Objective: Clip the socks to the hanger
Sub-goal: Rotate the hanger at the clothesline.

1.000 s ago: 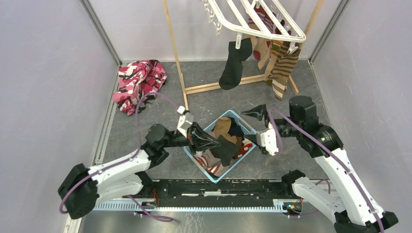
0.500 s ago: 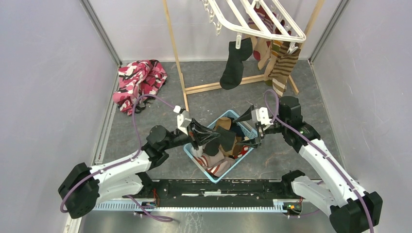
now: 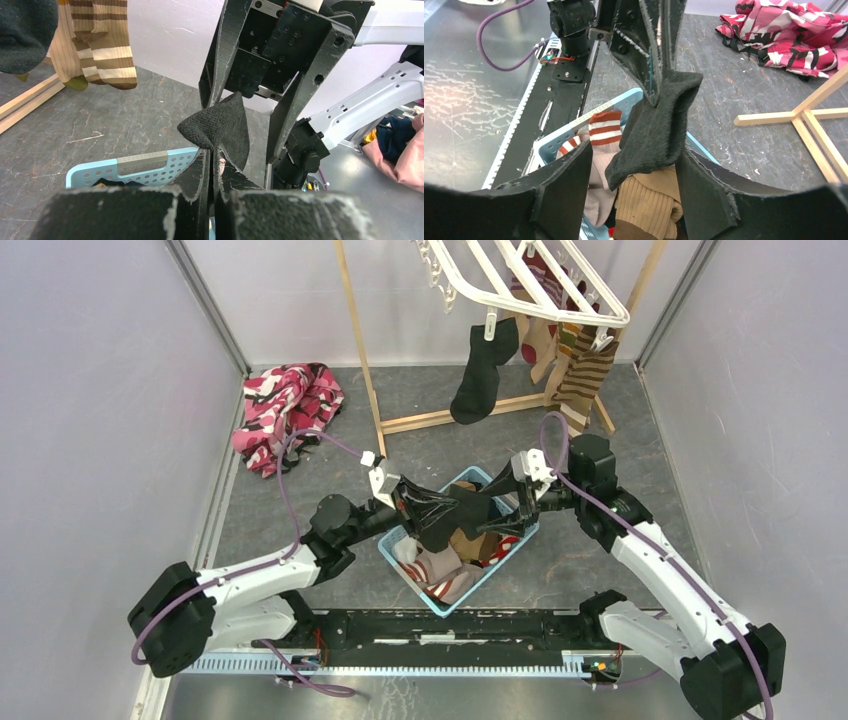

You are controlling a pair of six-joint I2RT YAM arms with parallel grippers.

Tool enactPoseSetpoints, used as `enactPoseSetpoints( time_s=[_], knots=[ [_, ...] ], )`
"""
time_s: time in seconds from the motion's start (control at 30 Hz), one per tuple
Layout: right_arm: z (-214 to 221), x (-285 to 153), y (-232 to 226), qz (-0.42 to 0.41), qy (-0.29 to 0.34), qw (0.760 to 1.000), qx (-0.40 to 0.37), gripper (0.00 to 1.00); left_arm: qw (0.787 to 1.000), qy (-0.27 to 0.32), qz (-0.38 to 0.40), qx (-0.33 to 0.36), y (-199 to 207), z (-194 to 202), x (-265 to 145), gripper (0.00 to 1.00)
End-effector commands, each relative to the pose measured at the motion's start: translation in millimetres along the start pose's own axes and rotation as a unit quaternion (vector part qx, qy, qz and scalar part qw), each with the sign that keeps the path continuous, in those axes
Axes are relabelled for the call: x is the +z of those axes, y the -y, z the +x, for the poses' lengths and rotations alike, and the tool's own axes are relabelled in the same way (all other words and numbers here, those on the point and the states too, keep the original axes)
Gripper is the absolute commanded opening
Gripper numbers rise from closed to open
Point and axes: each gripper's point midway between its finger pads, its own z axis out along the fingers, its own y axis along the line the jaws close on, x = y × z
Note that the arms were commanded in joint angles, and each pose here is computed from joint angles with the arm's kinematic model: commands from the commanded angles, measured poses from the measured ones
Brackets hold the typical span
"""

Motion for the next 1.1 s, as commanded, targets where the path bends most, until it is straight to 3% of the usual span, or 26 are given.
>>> enactPoseSetpoints(
  time_s=[0.0,0.23,0.3,0.33,0.43,0.47,0.53,0.63,0.8,1.07],
  knots=[
    [-30.8,0.8,14.4,0.026,0.022,0.999,-0.001,0.61,0.998,0.045,0.005,0.044,3.1,-28.5,10.5,0.02],
    [-44.3,-2.4,18.7,0.048,0.032,0.998,-0.018,0.07,0.998,0.043,-0.003,0.041,1.5,-28.9,10.3,0.03],
    [-45.3,-2.7,17.9,0.044,0.032,0.998,-0.029,0.0,0.998,0.04,-0.005,0.039,0.7,-30.6,11.4,0.09],
    [-42.6,-2.7,17.0,0.042,0.027,0.998,-0.034,0.0,0.999,0.038,-0.007,0.038,0.4,-32.1,12.1,0.19],
    [-37.8,-6.6,13.2,0.028,0.01,0.997,-0.068,0.0,0.998,0.023,-0.017,0.06,-0.9,-43.0,11.0,0.63],
    [-36.4,-9.8,11.9,0.024,0.005,0.996,-0.086,0.0,0.998,0.009,-0.019,0.066,-1.9,-44.6,9.2,0.74],
    [-37.1,-17.4,11.6,0.024,0.003,0.993,-0.112,0.0,0.995,0.002,0.002,0.096,3.4,-64.6,8.7,0.84],
    [-34.7,-24.4,11.5,0.028,-0.001,0.991,-0.131,0.0,0.993,-0.003,0.038,0.115,2.7,-95.3,14.6,0.89],
    [-21.8,-26.3,11.3,0.03,-0.01,0.991,-0.128,0.0,0.995,-0.003,0.057,0.078,-22.3,-148.2,40.2,0.9],
    [-19.2,-30.7,11.4,0.046,-0.019,0.989,-0.142,0.0,0.992,0.088,-0.089,0.024,-94.0,-220.2,65.9,0.91]
  ],
)
